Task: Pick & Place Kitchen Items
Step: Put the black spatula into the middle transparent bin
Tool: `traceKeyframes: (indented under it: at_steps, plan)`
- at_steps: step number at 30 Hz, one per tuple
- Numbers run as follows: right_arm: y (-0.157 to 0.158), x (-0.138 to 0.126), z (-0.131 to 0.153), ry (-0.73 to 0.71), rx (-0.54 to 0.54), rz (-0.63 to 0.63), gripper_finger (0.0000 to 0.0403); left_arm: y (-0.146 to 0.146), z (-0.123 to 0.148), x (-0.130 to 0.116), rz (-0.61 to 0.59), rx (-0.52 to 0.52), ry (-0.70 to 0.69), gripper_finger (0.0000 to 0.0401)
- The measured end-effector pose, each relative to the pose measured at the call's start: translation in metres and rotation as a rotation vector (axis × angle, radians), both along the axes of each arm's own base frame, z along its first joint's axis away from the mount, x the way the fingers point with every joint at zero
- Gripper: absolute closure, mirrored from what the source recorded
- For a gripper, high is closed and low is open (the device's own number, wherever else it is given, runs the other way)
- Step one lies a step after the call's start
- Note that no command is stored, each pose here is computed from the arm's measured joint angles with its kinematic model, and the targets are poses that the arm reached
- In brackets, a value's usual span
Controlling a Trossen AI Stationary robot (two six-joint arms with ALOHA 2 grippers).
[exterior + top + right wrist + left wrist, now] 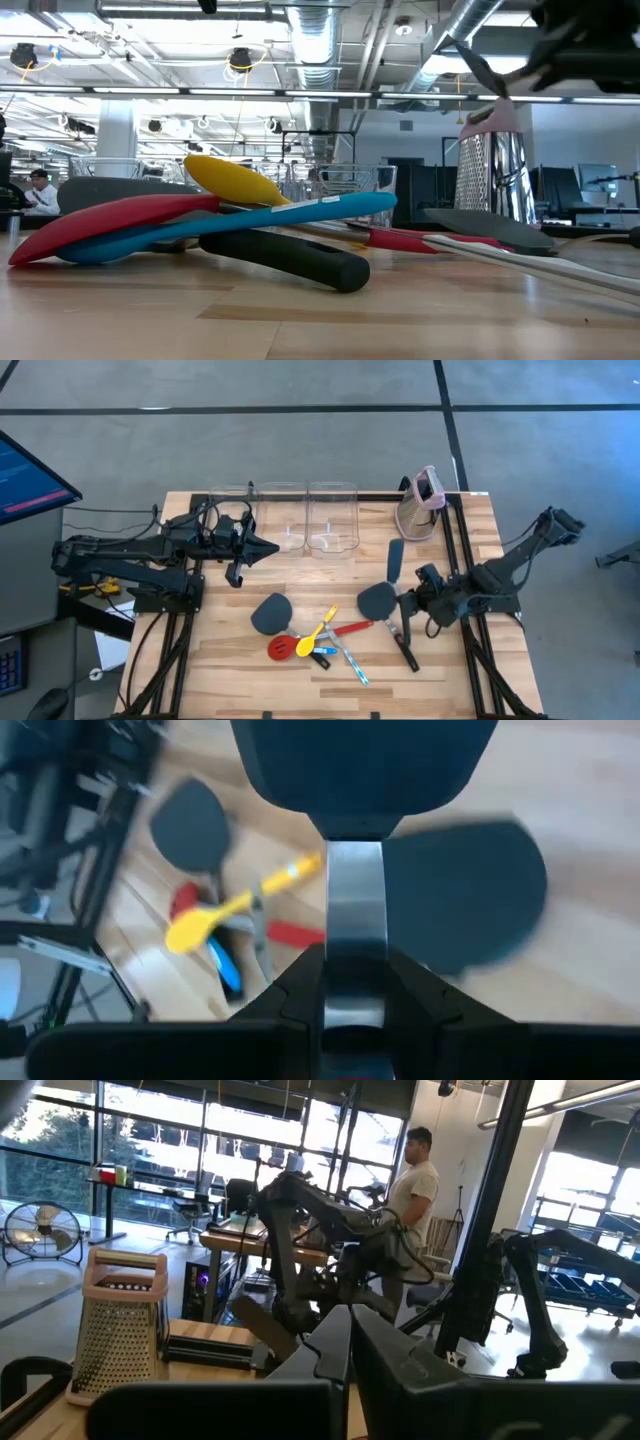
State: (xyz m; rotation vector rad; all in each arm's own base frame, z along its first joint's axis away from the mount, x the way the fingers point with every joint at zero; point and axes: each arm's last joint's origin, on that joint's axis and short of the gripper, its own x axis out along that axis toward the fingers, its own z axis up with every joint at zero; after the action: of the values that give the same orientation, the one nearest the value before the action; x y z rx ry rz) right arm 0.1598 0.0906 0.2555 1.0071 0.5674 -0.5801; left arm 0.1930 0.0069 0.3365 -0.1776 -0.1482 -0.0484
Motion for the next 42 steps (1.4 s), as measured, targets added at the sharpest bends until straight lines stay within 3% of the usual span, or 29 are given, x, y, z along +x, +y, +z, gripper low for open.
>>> traceKeyframes:
  at_steps: [14, 23, 31, 42]
  plan:
    - [-0.031, 0.025, 0.061, -0.125, -0.338, -0.019, 0.0337, 0.0, 0.0, 0.0, 0.0, 0.0, 0.0, 0.04]
    - [-0.051, 0.036, 0.086, -0.188, -0.58, -0.132, 0.0337, 0.0, 0.0, 0.0, 0.0, 0.0, 0.0, 0.04]
    - [-0.063, 0.05, 0.088, -0.145, -0.733, -0.247, 0.0337, 0.001, 0.0, 0.0, 0.026, -0.005, -0.002, 0.04]
    - [-0.063, 0.107, 0.065, -0.058, -0.907, -0.268, 0.0337, 0.004, 0.0, 0.0, 0.138, -0.025, -0.003, 0.04]
